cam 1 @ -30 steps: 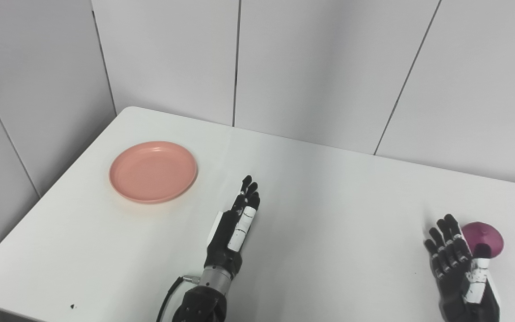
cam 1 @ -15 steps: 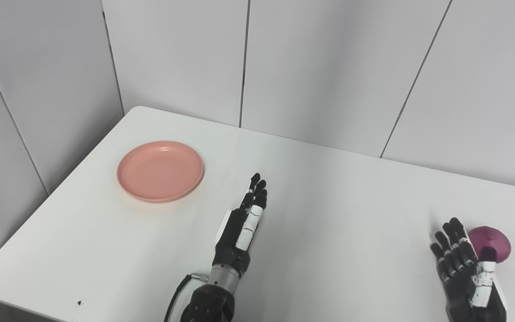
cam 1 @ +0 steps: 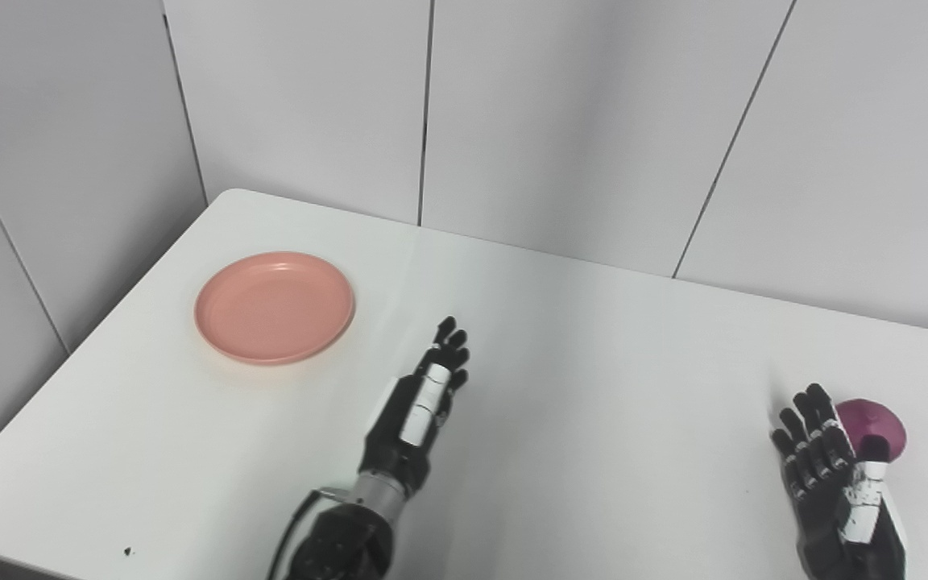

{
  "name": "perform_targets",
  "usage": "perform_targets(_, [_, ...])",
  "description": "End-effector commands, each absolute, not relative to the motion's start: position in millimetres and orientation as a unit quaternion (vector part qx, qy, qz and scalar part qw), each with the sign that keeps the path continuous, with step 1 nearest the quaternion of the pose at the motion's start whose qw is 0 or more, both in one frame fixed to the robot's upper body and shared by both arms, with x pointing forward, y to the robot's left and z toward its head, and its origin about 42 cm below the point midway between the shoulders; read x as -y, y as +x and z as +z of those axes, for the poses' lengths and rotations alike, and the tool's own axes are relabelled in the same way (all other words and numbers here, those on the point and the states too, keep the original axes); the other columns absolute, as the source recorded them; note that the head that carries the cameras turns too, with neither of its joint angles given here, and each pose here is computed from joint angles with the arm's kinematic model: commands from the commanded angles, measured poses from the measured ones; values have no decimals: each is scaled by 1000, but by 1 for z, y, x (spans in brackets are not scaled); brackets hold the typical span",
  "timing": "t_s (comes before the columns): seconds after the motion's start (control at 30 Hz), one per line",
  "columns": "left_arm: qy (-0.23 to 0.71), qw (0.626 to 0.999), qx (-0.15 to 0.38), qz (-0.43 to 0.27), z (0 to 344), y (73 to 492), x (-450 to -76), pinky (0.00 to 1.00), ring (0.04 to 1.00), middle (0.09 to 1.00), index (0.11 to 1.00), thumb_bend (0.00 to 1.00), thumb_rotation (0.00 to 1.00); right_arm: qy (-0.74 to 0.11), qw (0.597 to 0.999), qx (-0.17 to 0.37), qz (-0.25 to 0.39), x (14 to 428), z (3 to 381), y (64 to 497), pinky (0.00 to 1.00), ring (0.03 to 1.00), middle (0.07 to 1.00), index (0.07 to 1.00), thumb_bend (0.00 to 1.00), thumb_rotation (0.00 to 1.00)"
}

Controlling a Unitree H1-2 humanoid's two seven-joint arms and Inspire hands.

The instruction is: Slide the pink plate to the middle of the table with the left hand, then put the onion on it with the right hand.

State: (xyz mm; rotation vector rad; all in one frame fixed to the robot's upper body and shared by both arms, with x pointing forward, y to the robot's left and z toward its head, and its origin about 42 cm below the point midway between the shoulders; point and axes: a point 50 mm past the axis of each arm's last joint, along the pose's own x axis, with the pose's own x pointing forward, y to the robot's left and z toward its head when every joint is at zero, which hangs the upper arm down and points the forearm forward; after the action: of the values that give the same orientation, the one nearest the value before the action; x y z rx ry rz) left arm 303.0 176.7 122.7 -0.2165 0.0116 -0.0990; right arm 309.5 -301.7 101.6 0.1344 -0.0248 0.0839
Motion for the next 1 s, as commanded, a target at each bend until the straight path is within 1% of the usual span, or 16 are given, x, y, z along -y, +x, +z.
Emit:
perform_targets(0.0, [-86,992,61,-71,174,333,-180,967,963,961,940,897,895,102,992,-76,15,292,37,269,1000,1000,1000,1000,868,1000])
perform_targets(0.07, [-64,992,76,-72,192,344,-190,945,942,940,915,884,924,101,992,-75,14,291,38,269,1000,1000,1000,1000,874,1000])
perform_targets(0.17, [-41,992,90,-73,211,359,-204,911,905,908,875,909,930,101,992,-73,13,288,38,269,1000,1000,1000,1000,872,1000])
perform_targets(0.23, [-29,992,101,-75,222,367,-213,887,888,892,865,902,934,102,992,-73,13,287,38,270,1000,1000,1000,1000,872,1000])
perform_targets(0.33, [-20,990,116,-79,236,378,-224,832,858,868,856,923,923,102,992,-72,12,286,38,270,1000,1000,1000,1000,893,1000])
perform_targets(0.43, [-8,987,139,-75,251,387,-234,758,812,831,817,938,900,100,992,-72,10,285,38,271,1000,1000,1000,1000,920,1000])
perform_targets(0.47, [-3,986,151,-72,257,390,-238,725,787,813,800,939,895,98,993,-71,11,285,38,271,1000,1000,1000,1000,920,1000])
perform_targets(0.53, [8,983,170,-63,268,394,-245,708,773,801,787,934,891,98,993,-70,12,285,38,271,1000,1000,1000,1000,918,1000])
perform_targets(0.6, [24,981,185,-54,278,400,-253,660,736,769,759,920,892,99,993,-70,12,285,38,271,1000,1000,1000,1000,925,1000])
perform_targets(0.67, [38,979,197,-40,287,405,-262,634,715,743,748,930,886,99,992,-71,10,285,38,271,1000,1000,1000,1000,929,1000])
perform_targets(0.77, [46,976,212,-23,298,412,-276,605,691,711,734,895,887,102,992,-71,11,285,38,270,1000,1000,1000,1000,917,1000])
perform_targets(0.83, [52,975,217,-9,303,417,-287,588,678,700,730,895,890,105,992,-69,12,285,38,270,1000,1000,1000,1000,908,1000])
perform_targets(0.97, [57,973,222,24,310,431,-321,582,688,715,722,896,886,105,992,-70,11,286,38,270,1000,1000,1000,1000,916,1000])
